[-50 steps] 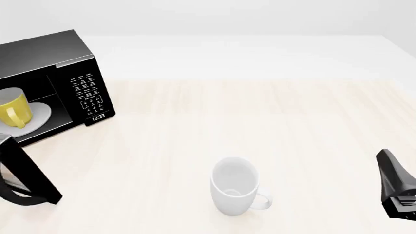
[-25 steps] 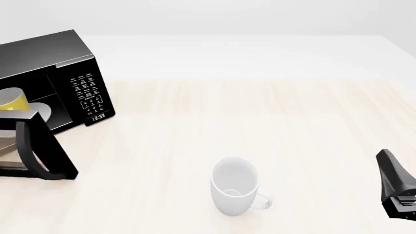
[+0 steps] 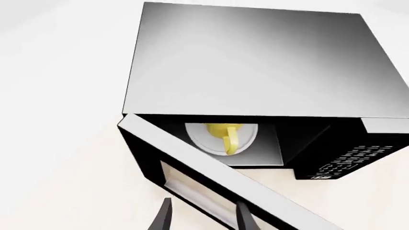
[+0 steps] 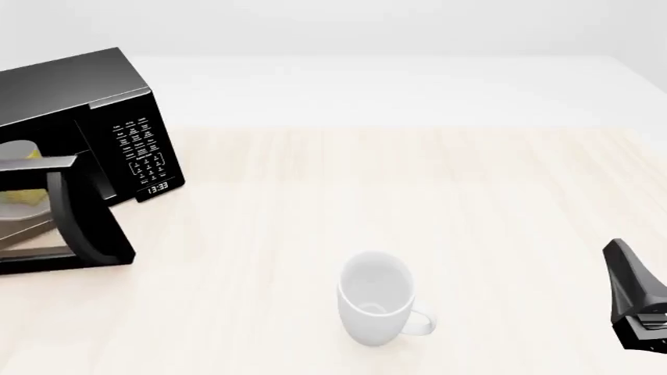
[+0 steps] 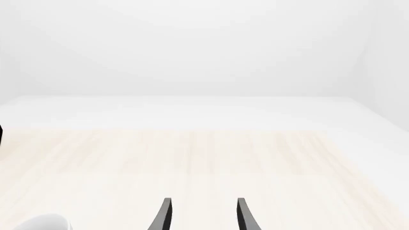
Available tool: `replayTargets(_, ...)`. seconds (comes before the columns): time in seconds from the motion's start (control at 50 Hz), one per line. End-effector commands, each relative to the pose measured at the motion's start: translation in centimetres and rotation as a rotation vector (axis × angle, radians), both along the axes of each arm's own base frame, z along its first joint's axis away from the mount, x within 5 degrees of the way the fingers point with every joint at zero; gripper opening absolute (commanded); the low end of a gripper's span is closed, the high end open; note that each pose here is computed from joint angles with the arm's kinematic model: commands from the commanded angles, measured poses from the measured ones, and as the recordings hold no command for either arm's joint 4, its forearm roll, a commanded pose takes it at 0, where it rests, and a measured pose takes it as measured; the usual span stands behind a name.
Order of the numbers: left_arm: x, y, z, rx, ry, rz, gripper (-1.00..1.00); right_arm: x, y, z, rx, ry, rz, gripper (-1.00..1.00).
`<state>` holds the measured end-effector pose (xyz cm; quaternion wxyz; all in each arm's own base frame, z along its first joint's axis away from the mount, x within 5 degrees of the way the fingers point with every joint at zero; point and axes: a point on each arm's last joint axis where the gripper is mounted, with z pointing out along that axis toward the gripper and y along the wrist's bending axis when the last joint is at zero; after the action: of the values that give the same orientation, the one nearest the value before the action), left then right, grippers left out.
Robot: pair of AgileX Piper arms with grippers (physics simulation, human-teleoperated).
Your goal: Put the yellow and white mug in the microwave and close it.
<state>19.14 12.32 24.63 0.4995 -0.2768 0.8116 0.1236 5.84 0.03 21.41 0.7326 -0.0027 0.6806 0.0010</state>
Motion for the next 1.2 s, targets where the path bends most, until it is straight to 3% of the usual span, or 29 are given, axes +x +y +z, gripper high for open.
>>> replayTargets(0.02, 0.8, 0.0, 0.0, 0.004, -0.031, -0.010, 1.00, 0.0, 0.0, 0.0, 0.000, 0.000, 0.001, 1.00)
replayTargets(0.54, 4.2, 1.5, -3.0, 0.005, 0.002, -0.039, 1.00, 0.0, 0.0, 0.0, -0.002, 0.002, 0.005, 1.00)
replayTargets(0.88, 5.7, 2.1, -3.2, 0.015, -0.005, -0.050, 1.00, 0.0, 0.0, 0.0, -0.002, 0.002, 0.006, 1.00)
replayTargets(1.2, 6.8, 4.0, -3.8, 0.015, 0.004, -0.017, 1.00, 0.0, 0.0, 0.0, -0.002, 0.002, 0.006, 1.00)
